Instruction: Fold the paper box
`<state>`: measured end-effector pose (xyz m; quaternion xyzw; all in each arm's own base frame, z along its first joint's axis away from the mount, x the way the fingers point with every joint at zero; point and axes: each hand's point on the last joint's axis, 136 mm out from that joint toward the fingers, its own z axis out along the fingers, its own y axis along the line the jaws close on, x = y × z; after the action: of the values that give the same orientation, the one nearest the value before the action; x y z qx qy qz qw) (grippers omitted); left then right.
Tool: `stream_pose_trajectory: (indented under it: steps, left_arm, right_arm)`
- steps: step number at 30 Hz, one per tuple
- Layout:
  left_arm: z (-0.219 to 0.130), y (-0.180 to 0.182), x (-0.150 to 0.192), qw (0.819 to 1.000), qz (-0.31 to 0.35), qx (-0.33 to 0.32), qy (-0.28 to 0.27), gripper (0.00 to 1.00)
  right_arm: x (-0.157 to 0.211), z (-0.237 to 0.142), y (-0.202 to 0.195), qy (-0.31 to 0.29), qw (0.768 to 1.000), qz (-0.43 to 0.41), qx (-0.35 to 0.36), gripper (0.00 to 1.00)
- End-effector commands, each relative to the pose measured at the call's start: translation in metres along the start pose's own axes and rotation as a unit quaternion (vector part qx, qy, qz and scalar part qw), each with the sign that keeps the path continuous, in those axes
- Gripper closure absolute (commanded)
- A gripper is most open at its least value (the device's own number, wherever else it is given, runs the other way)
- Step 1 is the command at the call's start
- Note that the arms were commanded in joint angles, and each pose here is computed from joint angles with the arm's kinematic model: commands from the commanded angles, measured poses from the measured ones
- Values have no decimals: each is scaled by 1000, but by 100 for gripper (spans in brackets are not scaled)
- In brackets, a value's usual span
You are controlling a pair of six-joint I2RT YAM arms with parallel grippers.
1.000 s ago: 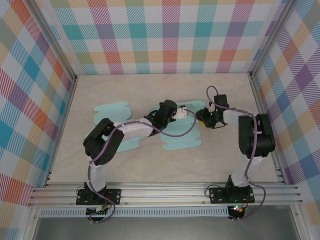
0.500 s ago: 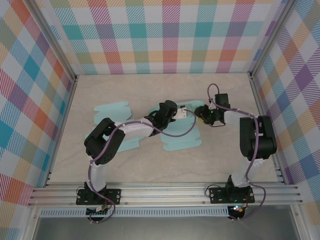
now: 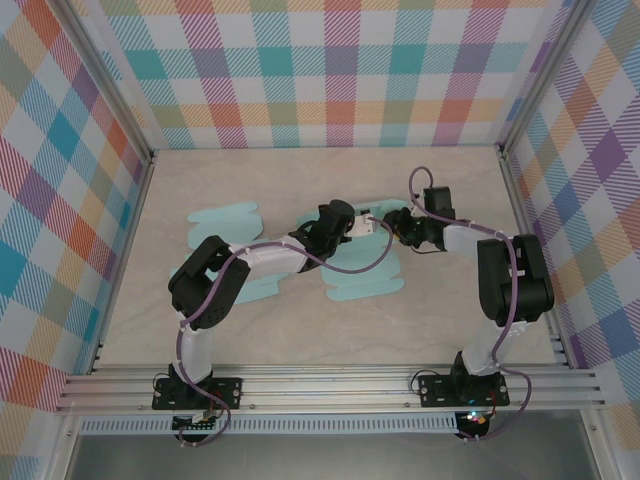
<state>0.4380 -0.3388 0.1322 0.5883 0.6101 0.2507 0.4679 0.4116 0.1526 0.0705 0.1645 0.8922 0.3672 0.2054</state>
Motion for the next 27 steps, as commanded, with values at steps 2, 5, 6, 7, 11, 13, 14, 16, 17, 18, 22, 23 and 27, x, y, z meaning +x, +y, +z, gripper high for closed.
stream_pose_trajectory:
  steps: [2,5,6,7,11,13,14,16,17,18,22,23,27]
  left_arm:
    - [-2,7,-12,1000,-18,-20,-12,100]
    - [0,6,-10,1000,-19,-22,-10,100]
    - [0,6,-11,999,-21,-24,-11,100]
    - [0,8,-11,999,-23,-27,-11,100]
    - [-4,10,-13,999,-30,-30,-22,100]
    - [-6,12,-14,999,-32,-28,-23,100]
    - [-5,11,-14,999,-31,-22,-19,100]
    - [-4,8,-13,1000,-25,-8,-13,100]
    - [-3,6,-13,1000,-22,-5,-13,100]
    - [-4,5,-14,1000,-20,-5,-15,100]
    - [-2,3,-13,1000,-16,-7,-15,100]
    - [-2,2,-12,1000,-15,-7,-14,100]
    - [2,2,-12,1000,-15,-11,-9,100]
  right_arm:
    - [0,-15,-14,-19,998,-11,55,61]
    - [2,-18,-29,-23,996,-5,89,59]
    - [2,-18,-33,-22,995,-3,97,59]
    - [3,-18,-36,-21,995,-1,100,59]
    - [1,-14,-44,-18,993,-1,112,57]
    - [-1,-10,-47,-16,993,-2,118,57]
    - [-1,-9,-47,-15,993,-2,120,57]
    - [-4,-5,-47,-14,993,-4,116,56]
    - [-6,-3,-44,-14,994,-8,108,56]
    - [-6,0,-43,-13,995,-10,102,56]
    - [-14,3,-30,-19,997,-28,75,56]
    - [-15,4,-27,-20,997,-32,68,57]
    - [-15,5,-14,-19,998,-37,35,61]
